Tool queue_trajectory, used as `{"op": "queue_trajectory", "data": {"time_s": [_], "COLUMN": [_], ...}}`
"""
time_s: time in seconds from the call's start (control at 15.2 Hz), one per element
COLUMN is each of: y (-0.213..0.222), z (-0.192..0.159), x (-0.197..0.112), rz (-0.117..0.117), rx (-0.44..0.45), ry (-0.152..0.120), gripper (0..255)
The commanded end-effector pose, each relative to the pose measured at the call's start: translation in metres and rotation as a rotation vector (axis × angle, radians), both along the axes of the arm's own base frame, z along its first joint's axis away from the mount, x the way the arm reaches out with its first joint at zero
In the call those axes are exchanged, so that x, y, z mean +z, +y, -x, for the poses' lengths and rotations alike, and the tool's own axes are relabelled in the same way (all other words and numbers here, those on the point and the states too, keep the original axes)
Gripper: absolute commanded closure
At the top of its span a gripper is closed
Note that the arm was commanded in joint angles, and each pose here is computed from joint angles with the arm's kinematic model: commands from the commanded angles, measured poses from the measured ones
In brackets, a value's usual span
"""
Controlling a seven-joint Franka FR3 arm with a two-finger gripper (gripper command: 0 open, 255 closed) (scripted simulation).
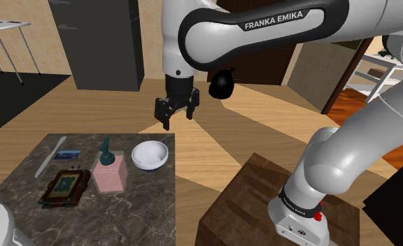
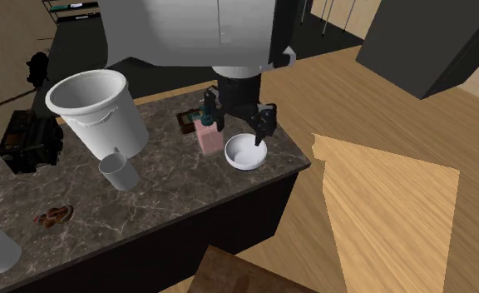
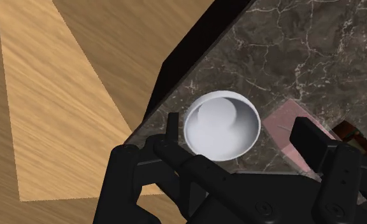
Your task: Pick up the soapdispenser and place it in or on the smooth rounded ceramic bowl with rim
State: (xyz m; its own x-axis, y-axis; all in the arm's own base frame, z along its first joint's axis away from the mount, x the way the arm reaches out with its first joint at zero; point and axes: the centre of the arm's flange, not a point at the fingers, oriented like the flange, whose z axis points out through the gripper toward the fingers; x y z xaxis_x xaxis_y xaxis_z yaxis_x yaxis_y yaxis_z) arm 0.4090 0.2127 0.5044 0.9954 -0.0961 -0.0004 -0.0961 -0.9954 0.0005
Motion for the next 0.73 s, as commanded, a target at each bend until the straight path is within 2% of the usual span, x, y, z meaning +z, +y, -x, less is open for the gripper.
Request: {"op": "queue_trajectory", "data": {"time_s": [0.0,0.66], "y": [0.023,0.128], "z": [-0.014,-0.081], "x": [-0.012,-0.049], "rz": [0.002,0.025], "rx": [-0.010,-0.054], "ry": [-0.012,-0.073], "gripper": [0,0]}}
